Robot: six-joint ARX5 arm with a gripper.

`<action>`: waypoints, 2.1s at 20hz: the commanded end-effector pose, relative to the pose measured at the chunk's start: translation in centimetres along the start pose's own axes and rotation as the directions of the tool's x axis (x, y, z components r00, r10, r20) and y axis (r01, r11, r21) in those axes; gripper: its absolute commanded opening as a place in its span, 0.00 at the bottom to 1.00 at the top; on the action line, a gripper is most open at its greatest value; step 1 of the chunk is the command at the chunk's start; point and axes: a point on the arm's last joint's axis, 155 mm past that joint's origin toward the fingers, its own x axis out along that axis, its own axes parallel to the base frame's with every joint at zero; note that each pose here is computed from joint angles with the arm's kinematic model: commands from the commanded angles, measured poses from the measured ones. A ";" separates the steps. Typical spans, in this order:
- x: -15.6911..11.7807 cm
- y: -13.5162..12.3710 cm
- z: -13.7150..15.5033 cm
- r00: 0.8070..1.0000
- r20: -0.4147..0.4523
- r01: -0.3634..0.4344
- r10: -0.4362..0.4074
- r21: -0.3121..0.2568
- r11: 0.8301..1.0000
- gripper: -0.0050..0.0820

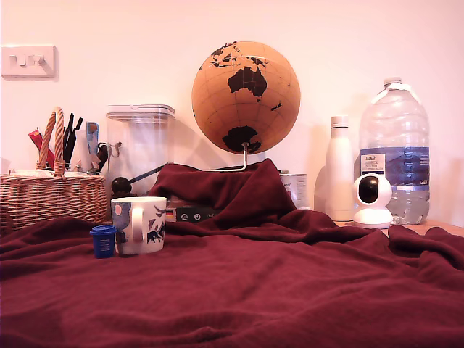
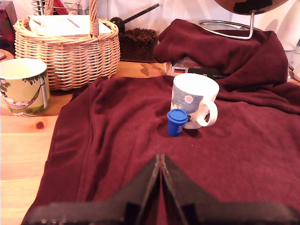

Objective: Pick up the coffee capsules on the table and drop them inside the coffee cup

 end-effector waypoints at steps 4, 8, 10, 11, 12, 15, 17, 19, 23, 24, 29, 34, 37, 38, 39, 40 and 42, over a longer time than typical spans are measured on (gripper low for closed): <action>-0.6 0.3 0.3 0.999 0.045 -0.020 0.019 0.029 0.999 0.03; -0.6 0.4 0.3 0.999 0.045 -0.020 0.019 0.028 0.999 0.03; -0.5 0.2 0.3 0.999 0.045 -0.013 0.011 0.029 1.000 0.03; -0.6 0.2 0.4 0.999 0.049 -0.009 0.009 0.007 1.000 0.03; -0.6 0.0 0.6 0.998 0.057 -0.002 0.002 0.006 1.000 0.03; -0.6 -0.5 0.9 0.997 0.069 0.029 -0.027 -0.019 0.999 0.03; -0.6 -0.6 0.9 0.997 0.065 0.033 -0.031 -0.031 0.999 0.03; -0.4 -0.8 0.5 0.998 0.046 0.047 -0.044 -0.046 0.998 0.03; 0.3 -1.2 -0.7 0.997 -0.023 0.072 -0.073 -0.063 0.995 0.03; 0.6 -1.3 -0.6 0.997 -0.032 0.074 -0.076 -0.064 0.995 0.03; 2.1 -1.6 -0.1 0.994 -0.041 0.102 -0.103 -0.024 0.995 0.03; 3.0 -1.8 0.4 0.992 -0.026 0.119 -0.120 -0.011 0.993 0.68; 3.4 -2.3 -0.2 0.988 -0.051 0.147 -0.145 0.044 0.988 0.78; 3.5 -2.2 -0.2 0.988 -0.052 0.146 -0.144 0.050 0.988 0.78; 3.7 -2.2 -0.2 0.988 -0.052 0.147 -0.144 0.059 0.987 0.78; 3.8 -2.2 -0.2 0.988 -0.051 0.147 -0.144 0.071 0.987 0.78; 4.1 -2.1 -0.1 0.988 -0.046 0.148 -0.145 0.082 0.986 0.78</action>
